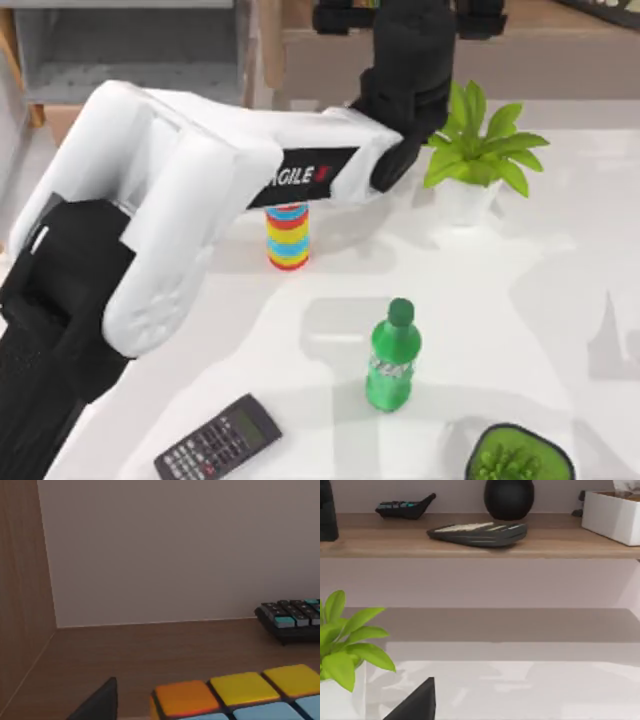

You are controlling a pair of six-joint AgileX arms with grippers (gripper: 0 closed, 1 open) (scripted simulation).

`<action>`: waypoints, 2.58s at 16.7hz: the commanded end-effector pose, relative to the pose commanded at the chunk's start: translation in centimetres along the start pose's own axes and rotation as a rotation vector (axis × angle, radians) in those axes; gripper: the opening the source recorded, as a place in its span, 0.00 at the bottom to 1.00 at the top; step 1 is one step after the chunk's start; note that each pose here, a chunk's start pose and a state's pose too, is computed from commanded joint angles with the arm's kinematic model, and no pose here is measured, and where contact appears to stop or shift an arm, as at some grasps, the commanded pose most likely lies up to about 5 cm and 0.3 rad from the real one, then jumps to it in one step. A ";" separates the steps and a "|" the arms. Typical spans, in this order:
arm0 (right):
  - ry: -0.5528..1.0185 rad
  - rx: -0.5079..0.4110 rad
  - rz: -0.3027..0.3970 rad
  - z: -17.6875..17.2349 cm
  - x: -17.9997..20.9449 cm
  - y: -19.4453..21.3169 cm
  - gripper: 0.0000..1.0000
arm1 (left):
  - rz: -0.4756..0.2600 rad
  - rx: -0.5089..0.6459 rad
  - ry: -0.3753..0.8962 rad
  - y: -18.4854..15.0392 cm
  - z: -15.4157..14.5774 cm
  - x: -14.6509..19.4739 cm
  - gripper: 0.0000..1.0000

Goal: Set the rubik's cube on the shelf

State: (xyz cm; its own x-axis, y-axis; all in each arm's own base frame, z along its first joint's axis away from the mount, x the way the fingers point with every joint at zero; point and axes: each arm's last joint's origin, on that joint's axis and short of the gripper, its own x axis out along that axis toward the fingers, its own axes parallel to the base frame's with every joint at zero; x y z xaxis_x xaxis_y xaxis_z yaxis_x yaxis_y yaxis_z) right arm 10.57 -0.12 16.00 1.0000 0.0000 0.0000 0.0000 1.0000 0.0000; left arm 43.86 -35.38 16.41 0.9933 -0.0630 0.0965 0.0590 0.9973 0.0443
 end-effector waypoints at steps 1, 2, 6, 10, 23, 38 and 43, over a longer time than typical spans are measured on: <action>0.000 0.000 0.000 0.0 0.0 0.0 1.00 | -0.020 0.022 0.018 0.0 0.0 -0.6 1.00; 0.000 0.000 0.000 0.0 0.0 0.0 1.00 | -0.040 0.045 0.038 0.0 0.0 -1.2 1.00; 0.000 0.000 0.000 0.0 0.0 0.0 1.00 | -0.118 0.160 0.109 1.6 0.7 -3.8 1.00; 0.000 0.000 0.000 0.0 0.0 0.0 1.00 | -0.171 0.284 0.154 5.8 2.1 -6.1 1.00; 0.000 0.000 0.000 0.0 0.0 0.0 1.00 | 0.161 0.771 0.163 36.8 4.0 -10.2 1.00; 0.000 0.000 0.000 0.0 0.0 0.0 1.00 | 0.142 1.489 0.155 52.3 -2.7 -23.3 1.00; 0.000 0.000 0.000 0.0 0.0 0.0 1.00 | -0.010 1.523 0.121 51.4 -6.1 -24.6 1.00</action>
State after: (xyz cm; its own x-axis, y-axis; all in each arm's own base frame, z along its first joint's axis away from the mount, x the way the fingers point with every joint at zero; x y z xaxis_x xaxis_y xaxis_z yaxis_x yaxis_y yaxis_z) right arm 10.57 -0.12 16.00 1.0000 0.0000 0.0000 0.0000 1.0000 0.0000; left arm 23.03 17.70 10.26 0.9999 0.0092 0.0140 -0.0140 0.0055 0.9999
